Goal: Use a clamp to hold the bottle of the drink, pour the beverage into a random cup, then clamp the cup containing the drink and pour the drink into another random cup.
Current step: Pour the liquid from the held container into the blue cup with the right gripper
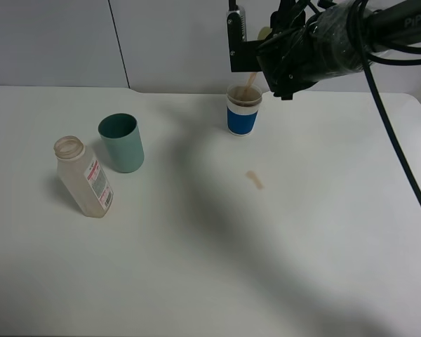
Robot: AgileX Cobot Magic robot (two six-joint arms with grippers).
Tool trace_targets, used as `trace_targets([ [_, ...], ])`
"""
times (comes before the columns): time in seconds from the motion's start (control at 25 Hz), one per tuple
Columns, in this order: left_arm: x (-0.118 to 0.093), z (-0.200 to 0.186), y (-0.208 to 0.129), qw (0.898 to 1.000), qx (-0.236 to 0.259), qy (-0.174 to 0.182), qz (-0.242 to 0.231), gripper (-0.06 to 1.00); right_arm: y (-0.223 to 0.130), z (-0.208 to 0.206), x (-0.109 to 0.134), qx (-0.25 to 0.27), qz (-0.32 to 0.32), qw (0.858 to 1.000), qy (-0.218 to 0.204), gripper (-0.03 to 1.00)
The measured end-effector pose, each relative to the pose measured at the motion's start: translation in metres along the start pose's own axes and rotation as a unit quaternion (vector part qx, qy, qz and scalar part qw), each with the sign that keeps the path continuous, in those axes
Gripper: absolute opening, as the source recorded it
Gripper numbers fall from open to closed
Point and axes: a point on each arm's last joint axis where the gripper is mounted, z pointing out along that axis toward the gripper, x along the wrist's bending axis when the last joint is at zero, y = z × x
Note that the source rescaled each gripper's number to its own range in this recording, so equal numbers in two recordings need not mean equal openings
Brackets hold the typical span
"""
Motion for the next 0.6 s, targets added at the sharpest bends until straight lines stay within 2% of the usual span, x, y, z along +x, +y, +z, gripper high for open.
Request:
trace_targets([
  [0.28,0.0,0.0,0.0,1.0,0.0,0.0,0.0,1.0,0.0,0.0,-0.0002,0.0,-0.036,0.999,0.0,0.01],
  [0.48,0.0,0.0,0.0,1.0,0.0,0.0,0.0,1.0,0.0003,0.0,-0.0002,-0.001,-0.035,0.999,0.0,0.01],
  [0.6,0.0,0.0,0.0,1.0,0.0,0.0,0.0,1.0,0.0023,0.0,0.0004,-0.012,-0.014,1.0,0.003,0.01],
])
